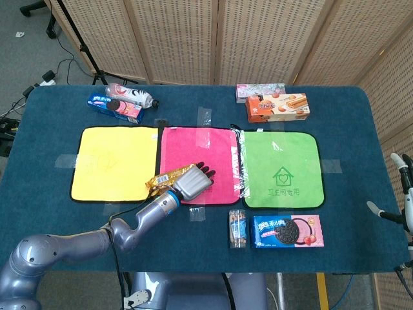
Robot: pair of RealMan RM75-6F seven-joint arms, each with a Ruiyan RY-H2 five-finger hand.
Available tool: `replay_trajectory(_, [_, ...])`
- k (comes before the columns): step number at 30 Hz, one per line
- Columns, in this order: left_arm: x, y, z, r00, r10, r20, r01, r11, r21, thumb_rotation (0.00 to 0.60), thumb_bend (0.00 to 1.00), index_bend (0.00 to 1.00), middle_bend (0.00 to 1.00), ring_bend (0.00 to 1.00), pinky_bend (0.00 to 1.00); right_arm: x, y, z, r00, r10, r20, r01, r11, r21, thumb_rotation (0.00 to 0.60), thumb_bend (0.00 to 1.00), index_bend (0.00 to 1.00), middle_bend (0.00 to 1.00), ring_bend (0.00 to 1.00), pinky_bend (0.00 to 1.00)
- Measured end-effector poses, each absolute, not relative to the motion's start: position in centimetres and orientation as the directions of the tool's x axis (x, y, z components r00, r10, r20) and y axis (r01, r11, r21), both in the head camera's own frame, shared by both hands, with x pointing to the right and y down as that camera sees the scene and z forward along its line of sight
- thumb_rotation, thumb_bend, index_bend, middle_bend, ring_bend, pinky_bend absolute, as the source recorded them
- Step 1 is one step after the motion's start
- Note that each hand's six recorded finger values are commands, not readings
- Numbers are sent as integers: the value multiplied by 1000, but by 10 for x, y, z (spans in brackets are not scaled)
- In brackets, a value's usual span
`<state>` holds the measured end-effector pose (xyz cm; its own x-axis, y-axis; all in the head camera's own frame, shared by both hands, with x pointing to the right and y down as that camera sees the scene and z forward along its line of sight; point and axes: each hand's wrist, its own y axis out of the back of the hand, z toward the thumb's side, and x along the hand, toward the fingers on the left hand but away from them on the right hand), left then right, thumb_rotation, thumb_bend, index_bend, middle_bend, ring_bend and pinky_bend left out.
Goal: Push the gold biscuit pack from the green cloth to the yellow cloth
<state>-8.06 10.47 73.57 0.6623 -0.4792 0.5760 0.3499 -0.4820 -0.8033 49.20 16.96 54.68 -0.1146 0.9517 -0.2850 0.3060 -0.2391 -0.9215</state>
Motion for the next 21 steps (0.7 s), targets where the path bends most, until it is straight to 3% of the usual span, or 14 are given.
replay_trajectory(21, [-193,99,739,652,-478,589,479,-342,-808,600,1000,571,289,234,225,490,172,542,-114,952,-282,317,-234,-919,600,0,0,0,0,0])
